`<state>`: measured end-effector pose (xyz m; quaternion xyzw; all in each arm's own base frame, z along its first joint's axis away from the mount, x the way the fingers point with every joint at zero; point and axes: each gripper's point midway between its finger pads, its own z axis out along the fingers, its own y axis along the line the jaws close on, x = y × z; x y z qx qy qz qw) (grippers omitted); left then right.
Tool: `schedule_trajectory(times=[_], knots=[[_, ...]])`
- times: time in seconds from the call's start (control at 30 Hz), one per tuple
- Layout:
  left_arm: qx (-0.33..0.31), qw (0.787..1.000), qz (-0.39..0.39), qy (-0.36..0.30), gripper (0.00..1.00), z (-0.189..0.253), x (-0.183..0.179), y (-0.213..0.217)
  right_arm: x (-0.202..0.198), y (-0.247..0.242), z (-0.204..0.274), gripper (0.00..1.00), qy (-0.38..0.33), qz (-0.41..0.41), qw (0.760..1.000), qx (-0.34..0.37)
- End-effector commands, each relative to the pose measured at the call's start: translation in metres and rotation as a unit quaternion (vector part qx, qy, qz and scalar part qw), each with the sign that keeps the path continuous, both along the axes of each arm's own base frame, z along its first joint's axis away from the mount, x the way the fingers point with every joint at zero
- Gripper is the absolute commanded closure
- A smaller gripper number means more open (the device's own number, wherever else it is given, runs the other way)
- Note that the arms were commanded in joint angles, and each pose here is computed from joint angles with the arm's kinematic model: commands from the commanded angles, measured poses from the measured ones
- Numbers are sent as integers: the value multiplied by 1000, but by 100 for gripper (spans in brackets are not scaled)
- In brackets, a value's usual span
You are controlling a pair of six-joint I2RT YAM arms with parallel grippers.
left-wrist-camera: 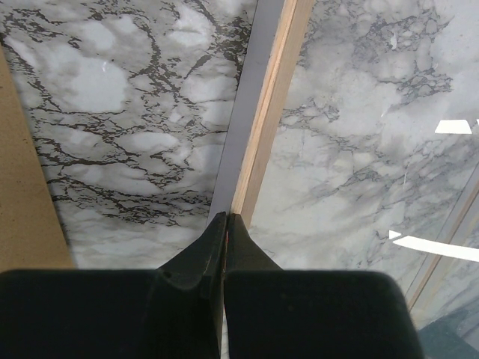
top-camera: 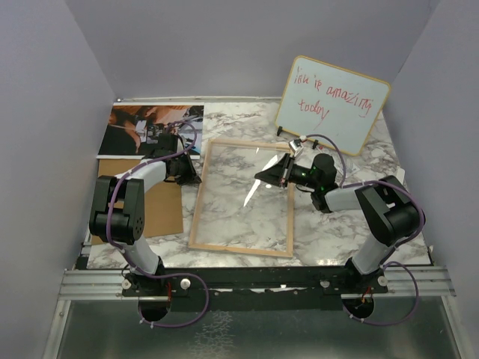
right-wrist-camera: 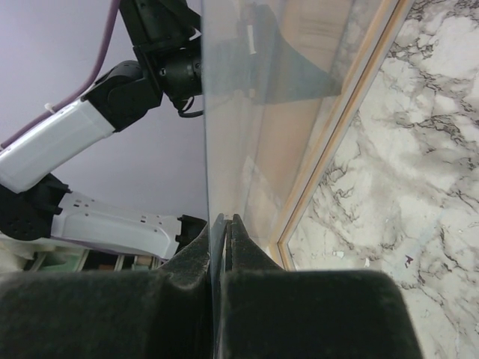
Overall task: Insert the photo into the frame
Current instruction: Place the photo frame item in the photo frame.
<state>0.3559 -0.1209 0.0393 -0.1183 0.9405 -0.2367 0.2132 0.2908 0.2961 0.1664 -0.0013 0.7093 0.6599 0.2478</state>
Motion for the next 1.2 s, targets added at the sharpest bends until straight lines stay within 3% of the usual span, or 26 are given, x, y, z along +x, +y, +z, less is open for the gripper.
schedule_trajectory(times=[0.0, 0.13, 0.53, 0.93, 1.17], knots=[[12, 998, -5, 61, 100, -32, -27, 2, 3, -1, -13, 99, 0, -15, 1000, -24], [11, 998, -7, 62, 99, -33, -27, 2, 4, -5, -21, 99, 7, -29, 999, -41], [12, 998, -13, 63, 77, -35, -30, 2, 9, -17, -35, 99, 17, -55, 996, -70], [17, 998, -15, 63, 65, -37, -33, 4, 15, -27, -54, 99, 32, -59, 993, -93], [18, 998, -17, 63, 62, -37, -33, 4, 15, -35, -67, 99, 47, -72, 990, -107]])
